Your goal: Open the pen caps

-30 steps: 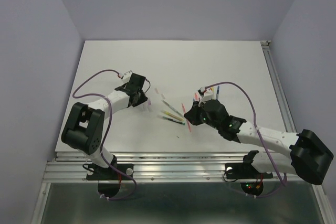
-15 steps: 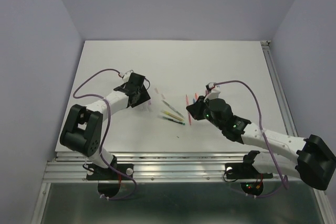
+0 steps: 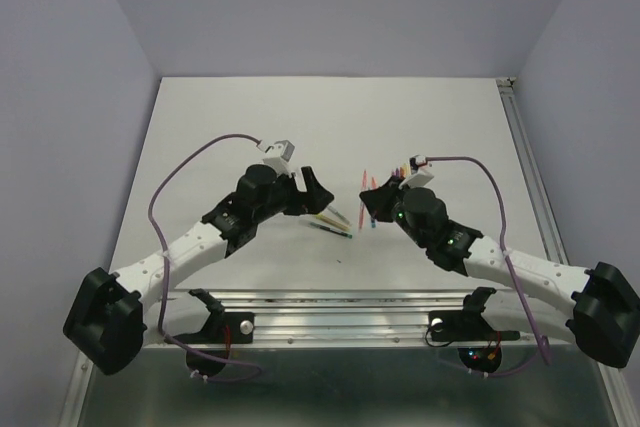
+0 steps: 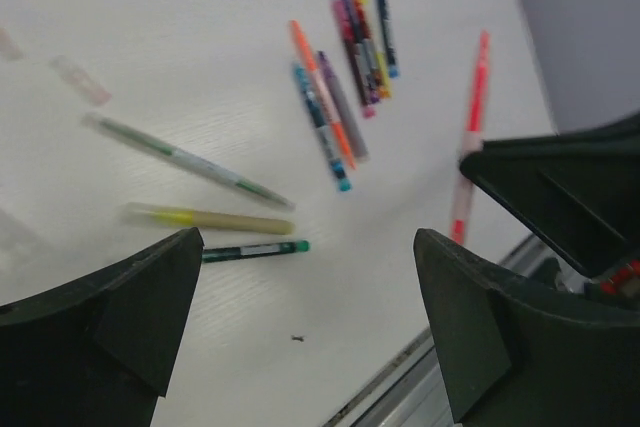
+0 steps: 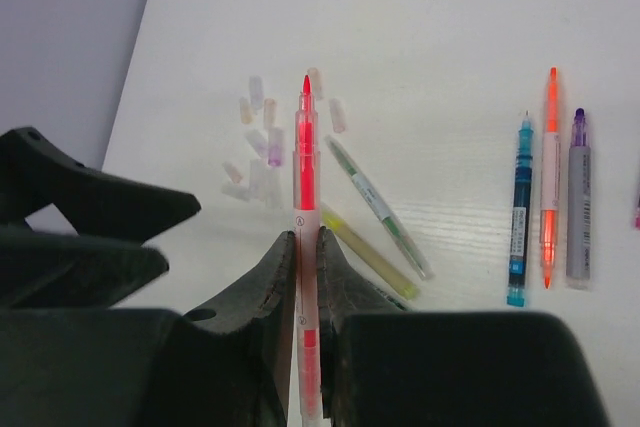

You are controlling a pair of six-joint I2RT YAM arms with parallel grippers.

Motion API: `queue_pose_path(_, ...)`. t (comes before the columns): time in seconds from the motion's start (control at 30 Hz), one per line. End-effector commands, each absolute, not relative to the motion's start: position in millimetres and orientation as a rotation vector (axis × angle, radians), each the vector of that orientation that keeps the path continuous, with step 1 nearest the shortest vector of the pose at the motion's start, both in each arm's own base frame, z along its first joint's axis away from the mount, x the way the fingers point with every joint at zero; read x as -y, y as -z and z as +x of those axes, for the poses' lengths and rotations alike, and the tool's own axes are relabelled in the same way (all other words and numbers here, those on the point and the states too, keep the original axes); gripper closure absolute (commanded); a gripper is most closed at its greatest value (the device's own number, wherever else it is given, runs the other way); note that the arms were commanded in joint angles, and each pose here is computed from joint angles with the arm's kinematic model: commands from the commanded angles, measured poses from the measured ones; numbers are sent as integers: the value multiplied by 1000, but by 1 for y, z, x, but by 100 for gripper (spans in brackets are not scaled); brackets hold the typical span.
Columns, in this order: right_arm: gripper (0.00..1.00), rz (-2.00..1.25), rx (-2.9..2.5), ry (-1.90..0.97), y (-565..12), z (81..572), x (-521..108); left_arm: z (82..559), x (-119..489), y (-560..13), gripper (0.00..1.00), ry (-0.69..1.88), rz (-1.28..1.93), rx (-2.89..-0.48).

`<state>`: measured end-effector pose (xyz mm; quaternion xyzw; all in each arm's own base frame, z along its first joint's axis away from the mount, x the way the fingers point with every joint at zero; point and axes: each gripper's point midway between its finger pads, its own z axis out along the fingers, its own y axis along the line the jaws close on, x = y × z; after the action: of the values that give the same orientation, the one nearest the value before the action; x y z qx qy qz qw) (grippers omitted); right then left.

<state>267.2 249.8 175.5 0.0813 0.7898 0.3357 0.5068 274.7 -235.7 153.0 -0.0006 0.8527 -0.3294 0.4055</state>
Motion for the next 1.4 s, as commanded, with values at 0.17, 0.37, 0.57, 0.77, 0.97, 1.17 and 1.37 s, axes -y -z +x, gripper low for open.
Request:
queue_pose_path(0.17, 99, 603, -1752, -911, -224, 291, -237, 218, 301, -211, 1, 1227, 383, -1847)
queue_pose_path(0.37, 99, 641, -1795, -932, -224, 291, -244, 213, 324, -205, 5, 1250, 448, -1875)
queue_pose_path(0.57, 99, 659, -1805, -933, -228, 293, -247, 208, 340, -209, 14, 1261, 492, -1865)
queue_pose_path(0.77, 99, 654, -1830, -926, -223, 294, -251, 209, 345, -214, 32, 1257, 495, -1852)
queue_pose_path(0.97, 99, 688, -1803, -922, -227, 301, -252, 203, 352, -210, 36, 1279, 519, -1873)
queue_pose_path(1.17, 99, 678, -1812, -944, -229, 301, -257, 207, 353, -206, 36, 1263, 511, -1887)
queue_pose_path(1.37, 99, 665, -1809, -940, -232, 302, -257, 209, 355, -207, 52, 1257, 514, -1890)
